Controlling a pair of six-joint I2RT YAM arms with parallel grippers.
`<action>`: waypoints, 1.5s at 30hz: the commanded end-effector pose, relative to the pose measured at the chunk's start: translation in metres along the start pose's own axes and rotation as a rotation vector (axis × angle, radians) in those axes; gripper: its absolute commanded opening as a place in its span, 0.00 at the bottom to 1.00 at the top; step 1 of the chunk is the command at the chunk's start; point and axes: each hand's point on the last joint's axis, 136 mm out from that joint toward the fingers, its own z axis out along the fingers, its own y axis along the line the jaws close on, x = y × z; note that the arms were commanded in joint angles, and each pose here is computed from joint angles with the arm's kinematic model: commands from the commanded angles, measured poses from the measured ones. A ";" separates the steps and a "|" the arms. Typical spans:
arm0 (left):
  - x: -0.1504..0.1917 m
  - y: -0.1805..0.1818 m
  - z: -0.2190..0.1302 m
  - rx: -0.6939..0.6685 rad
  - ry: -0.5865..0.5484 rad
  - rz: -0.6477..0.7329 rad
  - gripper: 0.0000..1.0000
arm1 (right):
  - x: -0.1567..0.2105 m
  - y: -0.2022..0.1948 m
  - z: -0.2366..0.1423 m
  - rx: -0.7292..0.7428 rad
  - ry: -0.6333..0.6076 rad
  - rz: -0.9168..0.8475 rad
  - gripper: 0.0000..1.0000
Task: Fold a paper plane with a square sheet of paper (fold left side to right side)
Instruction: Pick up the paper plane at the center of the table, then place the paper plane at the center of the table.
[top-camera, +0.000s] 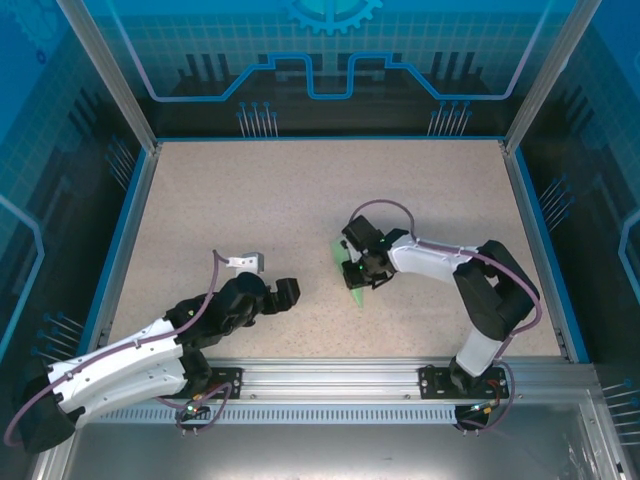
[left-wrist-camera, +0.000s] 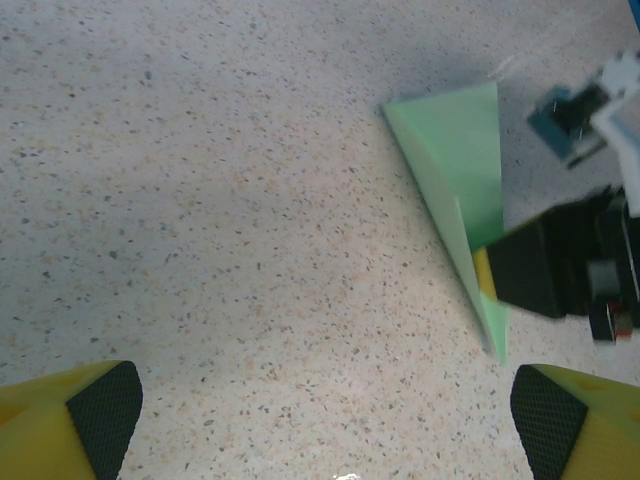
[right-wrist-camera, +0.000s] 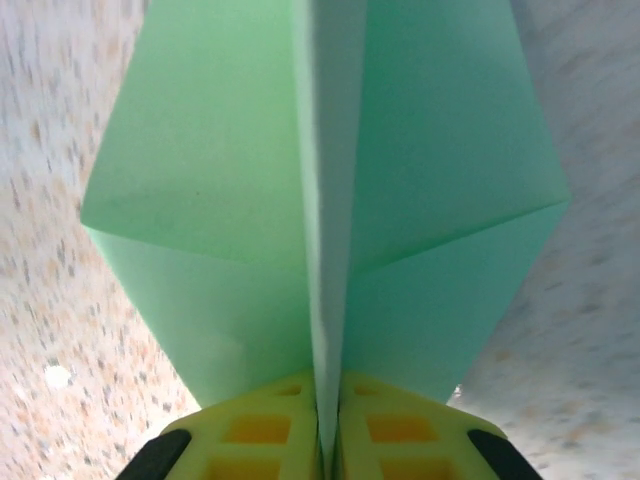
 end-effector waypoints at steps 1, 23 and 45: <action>-0.007 -0.030 -0.005 0.120 0.005 0.058 0.99 | -0.042 -0.019 -0.026 0.088 -0.111 0.101 0.12; 0.011 -0.053 0.023 0.128 0.144 0.106 0.99 | -0.068 -0.063 0.022 0.289 0.004 0.277 0.21; -0.003 -0.040 0.026 0.063 0.135 -0.011 0.99 | -0.067 -0.045 -0.081 0.236 -0.194 0.077 0.68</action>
